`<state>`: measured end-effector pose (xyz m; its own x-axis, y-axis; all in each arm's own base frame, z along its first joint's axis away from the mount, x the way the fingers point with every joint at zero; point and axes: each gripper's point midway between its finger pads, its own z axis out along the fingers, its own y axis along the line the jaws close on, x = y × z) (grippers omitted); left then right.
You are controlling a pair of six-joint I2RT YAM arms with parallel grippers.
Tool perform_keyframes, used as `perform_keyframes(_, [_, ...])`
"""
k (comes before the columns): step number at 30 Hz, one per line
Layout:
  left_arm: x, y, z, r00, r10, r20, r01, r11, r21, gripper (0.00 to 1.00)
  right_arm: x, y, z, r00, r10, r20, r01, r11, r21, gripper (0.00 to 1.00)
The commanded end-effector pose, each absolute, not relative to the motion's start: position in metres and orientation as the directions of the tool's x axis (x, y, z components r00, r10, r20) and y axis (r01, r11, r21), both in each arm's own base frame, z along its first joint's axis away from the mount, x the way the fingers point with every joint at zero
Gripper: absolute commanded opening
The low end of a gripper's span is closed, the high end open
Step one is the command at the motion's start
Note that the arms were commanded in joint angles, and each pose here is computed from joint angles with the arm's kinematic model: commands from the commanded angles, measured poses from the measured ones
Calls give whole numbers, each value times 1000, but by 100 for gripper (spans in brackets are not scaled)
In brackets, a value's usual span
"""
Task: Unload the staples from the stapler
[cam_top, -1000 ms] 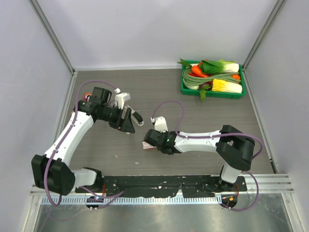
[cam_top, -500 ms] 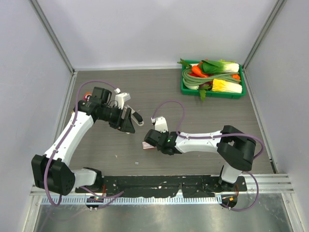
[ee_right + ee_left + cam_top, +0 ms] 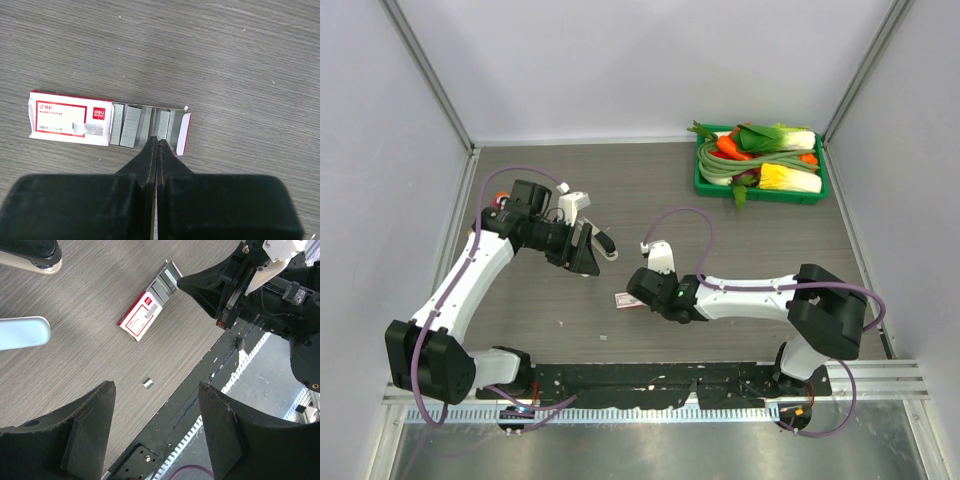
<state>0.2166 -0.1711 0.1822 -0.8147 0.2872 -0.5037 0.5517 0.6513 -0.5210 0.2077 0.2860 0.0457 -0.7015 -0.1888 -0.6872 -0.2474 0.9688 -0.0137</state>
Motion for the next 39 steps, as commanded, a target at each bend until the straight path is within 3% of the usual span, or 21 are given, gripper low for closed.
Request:
perform_keyframes(1, [211,-174,191,-794,294,-532,581,625,-522,71,217,295,62,-670,-135,-730,-228,973,28,4])
perform_keyframes(5, [211,-173,191,-792,295,-534,583,625,-520,71,220,295,60,-670,-147,-728,-217,976,3,19])
perform_keyframes(10, [212,-172,189,-792,301,-531,584,628,-514,71,224,291,65,-655,-133,-744,-193,981,-4,23])
perform_keyframes(25, [221,-176,183,-796,327,-509,586,628,-512,70,222,295,50,-691,-173,-702,-229,973,-15,31])
perform_keyframes(39, [218,-178,184,-792,330,-514,592,624,-511,71,227,290,39,-715,-194,-671,-218,975,-49,31])
